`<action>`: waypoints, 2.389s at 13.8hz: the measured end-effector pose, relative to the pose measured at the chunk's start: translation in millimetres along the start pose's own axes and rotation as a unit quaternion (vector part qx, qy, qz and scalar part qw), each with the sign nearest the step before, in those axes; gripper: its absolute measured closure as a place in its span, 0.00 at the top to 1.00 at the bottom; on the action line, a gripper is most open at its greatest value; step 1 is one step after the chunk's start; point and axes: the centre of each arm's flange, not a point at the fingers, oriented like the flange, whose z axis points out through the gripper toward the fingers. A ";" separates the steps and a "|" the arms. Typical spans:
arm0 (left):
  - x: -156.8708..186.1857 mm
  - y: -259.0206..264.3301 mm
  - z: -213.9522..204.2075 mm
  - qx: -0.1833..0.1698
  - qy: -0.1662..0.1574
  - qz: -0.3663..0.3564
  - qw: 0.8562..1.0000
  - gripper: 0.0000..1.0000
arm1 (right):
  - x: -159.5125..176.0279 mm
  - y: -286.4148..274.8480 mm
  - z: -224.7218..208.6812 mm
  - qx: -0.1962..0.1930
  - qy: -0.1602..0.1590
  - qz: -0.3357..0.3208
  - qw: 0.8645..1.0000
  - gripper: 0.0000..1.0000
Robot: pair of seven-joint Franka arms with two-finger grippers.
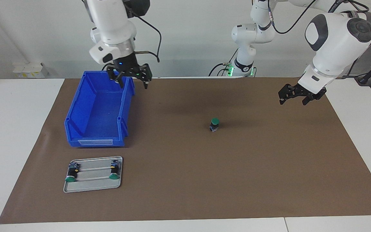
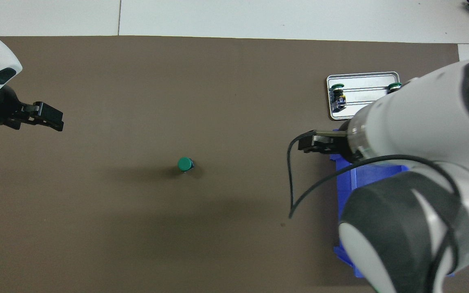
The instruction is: Place and press button with both arms
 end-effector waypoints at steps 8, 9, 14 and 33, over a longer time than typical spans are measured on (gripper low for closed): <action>-14.6 -20.6 -25.3 0.002 0.023 -0.020 1.000 1.00 | -39.2 -187.7 147.1 0.044 0.066 -0.016 0.997 1.00; -14.6 -21.8 -24.8 0.005 0.022 -0.020 1.000 1.00 | -39.5 -199.5 162.6 0.039 0.073 -0.028 0.996 1.00; -12.9 -21.5 -19.1 0.016 0.024 -0.018 0.999 1.00 | -52.8 -257.8 250.4 0.025 0.107 -0.100 0.989 1.00; -16.4 -25.2 -14.7 0.044 0.038 -0.012 0.998 1.00 | -8.2 -237.6 202.9 0.024 0.132 -0.094 0.986 0.41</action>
